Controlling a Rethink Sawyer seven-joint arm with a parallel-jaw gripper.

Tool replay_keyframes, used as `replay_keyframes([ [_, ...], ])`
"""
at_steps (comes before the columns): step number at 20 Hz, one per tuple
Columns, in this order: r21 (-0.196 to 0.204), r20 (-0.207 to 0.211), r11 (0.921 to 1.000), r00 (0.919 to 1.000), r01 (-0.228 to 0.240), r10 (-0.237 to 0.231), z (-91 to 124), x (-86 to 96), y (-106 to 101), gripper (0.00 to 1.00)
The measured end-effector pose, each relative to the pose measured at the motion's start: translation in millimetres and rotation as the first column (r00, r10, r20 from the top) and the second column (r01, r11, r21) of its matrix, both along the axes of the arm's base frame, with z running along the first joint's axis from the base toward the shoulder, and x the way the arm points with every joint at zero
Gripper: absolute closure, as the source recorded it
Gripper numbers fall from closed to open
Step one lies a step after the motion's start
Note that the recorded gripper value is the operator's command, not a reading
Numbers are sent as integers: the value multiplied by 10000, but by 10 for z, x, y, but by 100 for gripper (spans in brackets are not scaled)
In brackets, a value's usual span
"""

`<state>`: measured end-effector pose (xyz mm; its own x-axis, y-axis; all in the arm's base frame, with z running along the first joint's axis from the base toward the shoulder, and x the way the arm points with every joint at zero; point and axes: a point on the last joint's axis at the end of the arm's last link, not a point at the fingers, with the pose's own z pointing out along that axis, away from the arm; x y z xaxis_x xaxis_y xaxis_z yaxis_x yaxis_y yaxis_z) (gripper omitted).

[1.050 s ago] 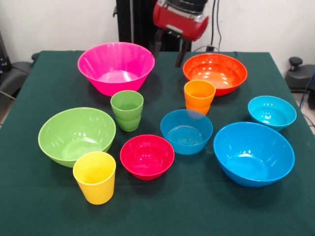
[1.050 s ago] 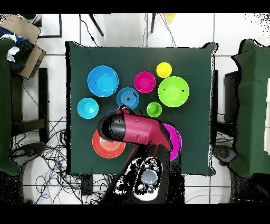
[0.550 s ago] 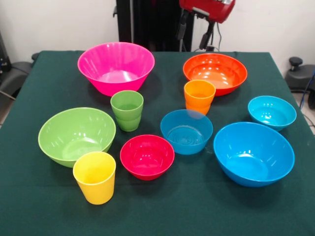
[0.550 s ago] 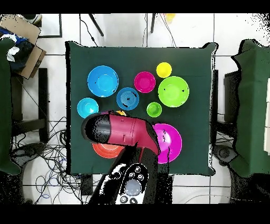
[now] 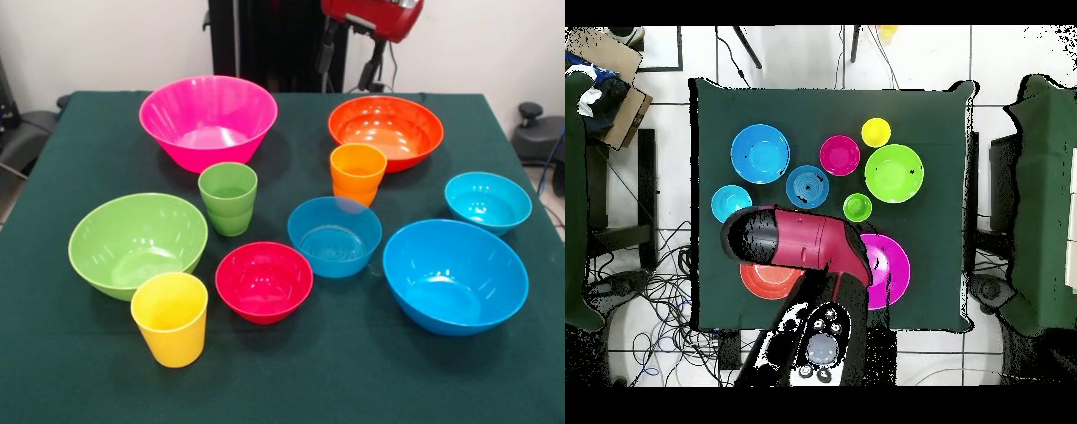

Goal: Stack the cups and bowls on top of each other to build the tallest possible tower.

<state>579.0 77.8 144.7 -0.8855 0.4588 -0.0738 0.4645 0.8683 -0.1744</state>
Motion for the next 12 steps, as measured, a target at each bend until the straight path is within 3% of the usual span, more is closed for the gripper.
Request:
replay_keyframes([
  [6, 252, 126, 9995, 9997, 182, -185, -56, 184, -119, 0],
  [12, 645, -1, 9974, 9995, 330, -331, -223, 292, -203, 0],
])
